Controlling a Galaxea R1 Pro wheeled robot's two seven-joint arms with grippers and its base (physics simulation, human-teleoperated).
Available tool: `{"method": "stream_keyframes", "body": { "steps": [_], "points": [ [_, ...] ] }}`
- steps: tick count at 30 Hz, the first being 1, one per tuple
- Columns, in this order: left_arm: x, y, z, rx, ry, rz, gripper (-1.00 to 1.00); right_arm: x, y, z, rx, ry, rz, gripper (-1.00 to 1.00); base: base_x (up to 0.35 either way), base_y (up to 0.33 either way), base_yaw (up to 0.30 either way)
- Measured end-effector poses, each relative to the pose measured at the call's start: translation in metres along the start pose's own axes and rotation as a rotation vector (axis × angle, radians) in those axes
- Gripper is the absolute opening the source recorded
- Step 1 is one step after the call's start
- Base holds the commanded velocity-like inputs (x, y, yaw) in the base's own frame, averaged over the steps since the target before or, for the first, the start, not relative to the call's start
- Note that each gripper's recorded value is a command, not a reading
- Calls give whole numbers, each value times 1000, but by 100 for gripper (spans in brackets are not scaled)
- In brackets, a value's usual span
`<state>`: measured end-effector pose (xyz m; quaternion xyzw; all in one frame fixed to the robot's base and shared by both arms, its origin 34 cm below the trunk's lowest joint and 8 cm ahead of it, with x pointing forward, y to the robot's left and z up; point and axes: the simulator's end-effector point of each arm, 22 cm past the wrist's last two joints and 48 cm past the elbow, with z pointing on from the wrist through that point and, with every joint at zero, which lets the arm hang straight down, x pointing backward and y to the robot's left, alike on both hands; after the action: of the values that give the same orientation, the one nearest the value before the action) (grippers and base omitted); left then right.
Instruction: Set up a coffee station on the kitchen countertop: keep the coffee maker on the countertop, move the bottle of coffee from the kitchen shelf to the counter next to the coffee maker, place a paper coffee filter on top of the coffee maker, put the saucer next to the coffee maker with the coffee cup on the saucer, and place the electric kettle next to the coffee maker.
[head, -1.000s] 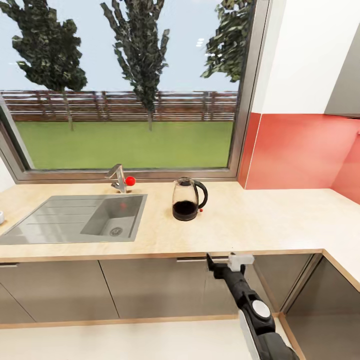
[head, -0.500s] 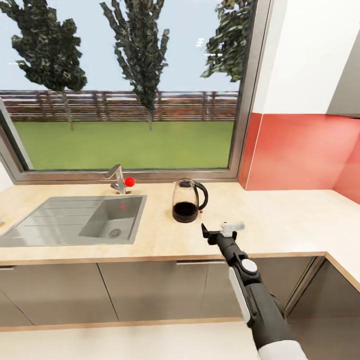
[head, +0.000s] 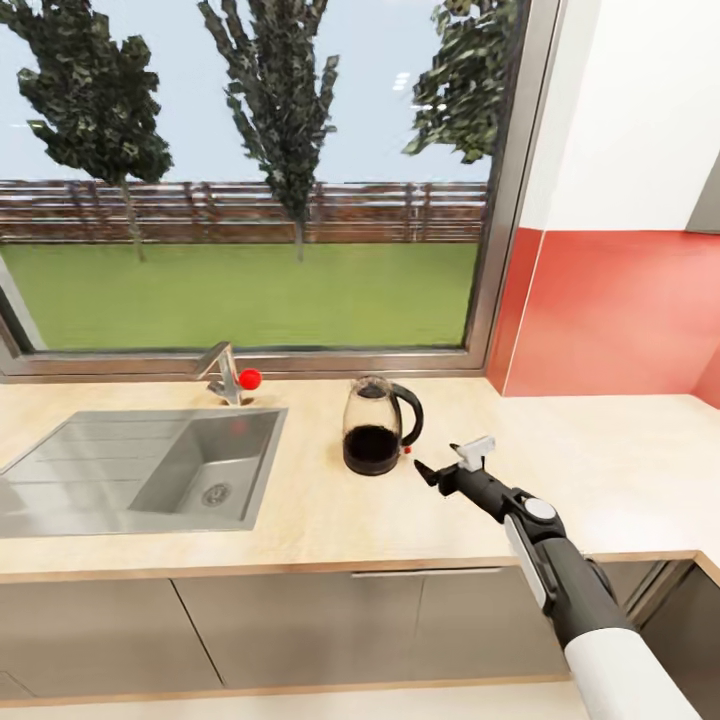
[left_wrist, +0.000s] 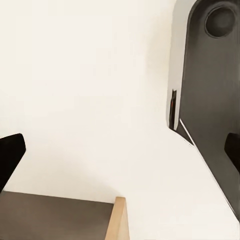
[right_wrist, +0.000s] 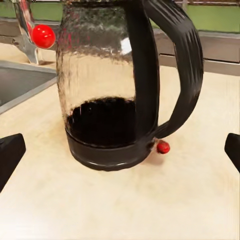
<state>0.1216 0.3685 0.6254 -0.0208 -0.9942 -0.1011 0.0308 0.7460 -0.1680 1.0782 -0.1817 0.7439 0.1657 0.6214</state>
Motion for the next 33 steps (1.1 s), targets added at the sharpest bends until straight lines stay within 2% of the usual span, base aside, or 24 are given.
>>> {"method": "stream_keyframes", "body": {
  "steps": [4, 12, 28, 33],
  "points": [
    [1, 0, 0, 0, 1, 0, 100, -1, 5, -1, -27, -1, -2, 100, 334, -24, 0],
    [13, -3, 0, 4, 15, 2, 100, 0, 6, -1, -33, 1, -2, 100, 293, -129, 0],
    [17, -4, 0, 2, 21, 3, 100, 4, 9, 1, -40, 9, -1, 100, 27, -37, 0],
    [18, -3, 0, 2, 21, 1, 100, 8, 12, 1, -45, 17, 0, 100, 192, -1, 0]
  ]
}}
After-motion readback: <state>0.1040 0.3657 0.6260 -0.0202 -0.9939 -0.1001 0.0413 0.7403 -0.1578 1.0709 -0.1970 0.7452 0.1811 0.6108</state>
